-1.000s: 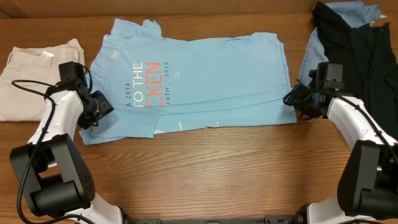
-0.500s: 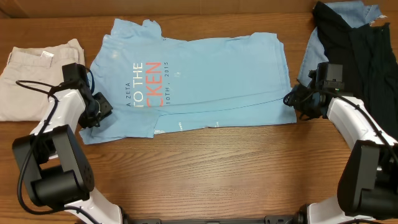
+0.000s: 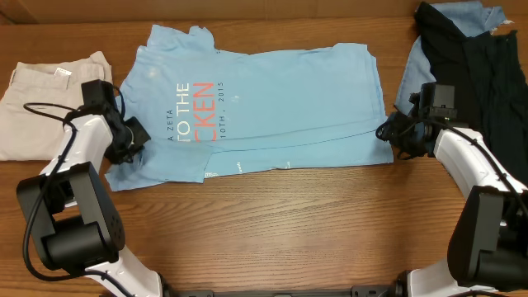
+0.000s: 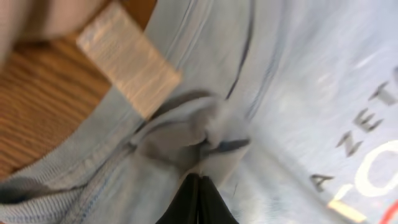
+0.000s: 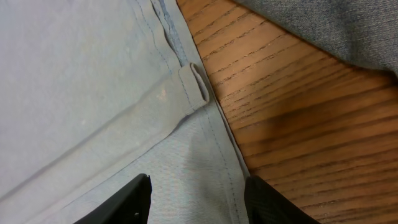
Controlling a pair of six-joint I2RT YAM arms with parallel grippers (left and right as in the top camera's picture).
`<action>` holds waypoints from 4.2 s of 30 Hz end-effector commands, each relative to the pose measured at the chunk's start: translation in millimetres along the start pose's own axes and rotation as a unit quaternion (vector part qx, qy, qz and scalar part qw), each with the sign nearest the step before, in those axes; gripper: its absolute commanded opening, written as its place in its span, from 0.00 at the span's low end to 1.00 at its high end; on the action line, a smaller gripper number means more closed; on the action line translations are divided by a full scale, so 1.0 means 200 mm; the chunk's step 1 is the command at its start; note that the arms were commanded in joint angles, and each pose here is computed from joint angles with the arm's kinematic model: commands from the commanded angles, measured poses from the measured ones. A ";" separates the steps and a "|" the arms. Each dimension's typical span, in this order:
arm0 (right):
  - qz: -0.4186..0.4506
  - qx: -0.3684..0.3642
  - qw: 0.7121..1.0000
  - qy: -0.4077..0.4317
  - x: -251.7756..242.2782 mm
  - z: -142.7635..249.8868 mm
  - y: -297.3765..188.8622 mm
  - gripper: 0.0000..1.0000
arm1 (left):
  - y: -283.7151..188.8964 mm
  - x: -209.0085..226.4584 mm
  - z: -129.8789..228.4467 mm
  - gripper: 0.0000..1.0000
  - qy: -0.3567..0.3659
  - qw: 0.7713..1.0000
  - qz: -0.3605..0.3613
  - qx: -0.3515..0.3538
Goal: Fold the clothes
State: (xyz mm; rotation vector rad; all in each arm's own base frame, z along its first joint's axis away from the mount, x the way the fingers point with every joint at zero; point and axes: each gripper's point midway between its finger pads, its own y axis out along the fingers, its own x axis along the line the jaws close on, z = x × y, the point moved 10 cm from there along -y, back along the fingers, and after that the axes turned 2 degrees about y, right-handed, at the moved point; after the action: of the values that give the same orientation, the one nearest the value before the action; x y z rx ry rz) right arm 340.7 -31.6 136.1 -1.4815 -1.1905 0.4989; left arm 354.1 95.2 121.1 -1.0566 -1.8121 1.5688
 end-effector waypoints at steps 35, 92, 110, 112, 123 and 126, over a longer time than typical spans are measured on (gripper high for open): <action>0.010 -0.004 1.000 -0.004 0.00 0.00 0.00 0.52 | -0.10 -0.01 -0.12 0.61 0.010 0.999 0.042 -0.017; 0.013 0.003 1.000 -0.003 0.00 0.01 0.00 0.52 | 0.02 -0.11 -0.12 0.24 0.086 0.995 0.031 0.046; 0.024 0.002 1.000 -0.002 -0.01 0.01 0.00 0.52 | -0.02 -0.71 0.44 0.37 0.417 0.901 -0.036 0.116; 0.026 0.001 1.000 -0.002 -0.01 0.01 0.00 0.52 | -0.03 -0.73 0.47 0.38 0.429 0.895 -0.049 0.114; 0.026 0.001 1.000 -0.002 -0.01 0.01 0.00 0.52 | -0.01 -0.70 0.49 0.38 0.428 0.891 -0.105 0.110; 0.026 0.001 1.000 -0.002 -0.01 0.01 0.00 0.52 | 0.00 -0.69 0.51 0.38 0.428 0.890 -0.100 0.119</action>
State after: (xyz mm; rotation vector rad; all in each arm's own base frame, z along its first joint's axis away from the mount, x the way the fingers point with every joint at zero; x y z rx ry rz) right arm 337.3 -33.6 134.4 -1.5004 -1.1556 0.5283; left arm 355.3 -78.5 123.2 -1.1783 -1.0573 0.9222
